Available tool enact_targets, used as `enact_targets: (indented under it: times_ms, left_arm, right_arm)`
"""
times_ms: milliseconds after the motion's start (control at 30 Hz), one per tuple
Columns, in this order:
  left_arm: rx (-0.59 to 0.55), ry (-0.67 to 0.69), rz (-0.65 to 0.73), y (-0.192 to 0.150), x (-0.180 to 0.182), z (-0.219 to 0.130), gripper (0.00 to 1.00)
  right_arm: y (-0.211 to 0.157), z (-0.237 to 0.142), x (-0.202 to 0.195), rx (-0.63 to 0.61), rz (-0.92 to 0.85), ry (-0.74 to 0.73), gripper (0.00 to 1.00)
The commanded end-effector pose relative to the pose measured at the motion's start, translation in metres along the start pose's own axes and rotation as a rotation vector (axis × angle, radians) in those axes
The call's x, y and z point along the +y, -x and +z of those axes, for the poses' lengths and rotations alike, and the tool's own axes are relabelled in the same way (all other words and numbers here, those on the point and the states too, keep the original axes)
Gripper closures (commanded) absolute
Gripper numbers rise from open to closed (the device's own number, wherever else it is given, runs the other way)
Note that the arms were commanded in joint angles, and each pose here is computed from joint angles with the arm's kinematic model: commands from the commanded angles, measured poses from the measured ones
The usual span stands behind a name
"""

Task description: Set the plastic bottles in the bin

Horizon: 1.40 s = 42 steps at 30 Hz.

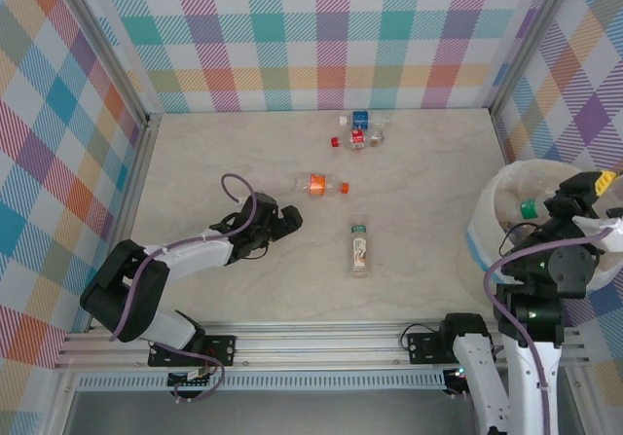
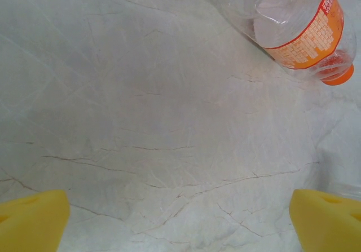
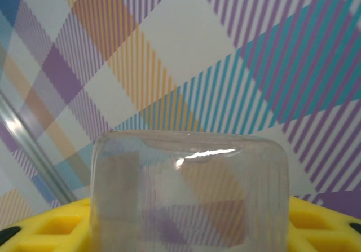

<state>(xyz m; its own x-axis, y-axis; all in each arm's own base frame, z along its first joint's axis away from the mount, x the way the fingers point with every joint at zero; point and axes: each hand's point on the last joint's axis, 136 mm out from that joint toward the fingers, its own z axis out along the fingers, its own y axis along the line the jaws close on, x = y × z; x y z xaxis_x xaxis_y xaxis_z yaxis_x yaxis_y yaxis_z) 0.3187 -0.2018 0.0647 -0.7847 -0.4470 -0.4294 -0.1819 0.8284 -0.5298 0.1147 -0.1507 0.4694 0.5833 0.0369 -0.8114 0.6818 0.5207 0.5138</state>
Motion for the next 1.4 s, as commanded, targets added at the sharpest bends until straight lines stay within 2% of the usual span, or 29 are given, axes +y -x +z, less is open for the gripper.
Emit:
enact_targets:
  times_ms: [0,100,200,400,533,633,800,967,1167,1367]
  left_arm:
    - [0.016,-0.010,0.013,0.004,-0.006,0.004,0.00]
    - [0.036,-0.015,0.020,0.002,-0.008,0.007,0.00]
    - [0.046,-0.012,0.023,0.000,-0.009,0.008,0.00]
    - [0.050,0.001,0.031,-0.002,-0.005,0.010,0.00]
    - [0.052,0.006,0.033,-0.001,-0.004,0.012,0.00]
    - [0.059,0.001,0.034,-0.002,-0.006,0.014,0.00]
    - [0.071,0.008,0.032,-0.004,-0.005,0.015,0.00]
    - [0.065,0.022,0.030,-0.004,0.000,0.013,0.00]
    - [0.056,0.028,0.022,-0.003,0.002,0.012,0.00]
    - [0.061,0.030,0.010,-0.005,0.003,0.012,0.00]
  right_arm:
    - [-0.006,0.004,-0.015,-0.002,-0.089,-0.087,0.40]
    - [-0.022,0.008,-0.033,0.031,-0.141,-0.202,0.23]
    - [-0.033,0.010,-0.045,0.070,-0.151,-0.268,0.13]
    - [-0.052,0.021,-0.040,0.175,-0.258,-0.298,0.02]
    - [-0.060,0.025,-0.024,0.226,-0.242,-0.222,0.00]
    - [-0.078,0.026,-0.001,0.314,-0.212,-0.084,0.00]
    - [-0.110,0.017,0.058,0.481,-0.189,0.249,0.00]
    - [-0.137,0.004,0.093,0.644,-0.189,0.427,0.00]
    - [-0.155,-0.032,0.141,0.778,-0.146,0.720,0.00]
    - [-0.176,-0.082,0.182,0.889,-0.241,0.968,0.00]
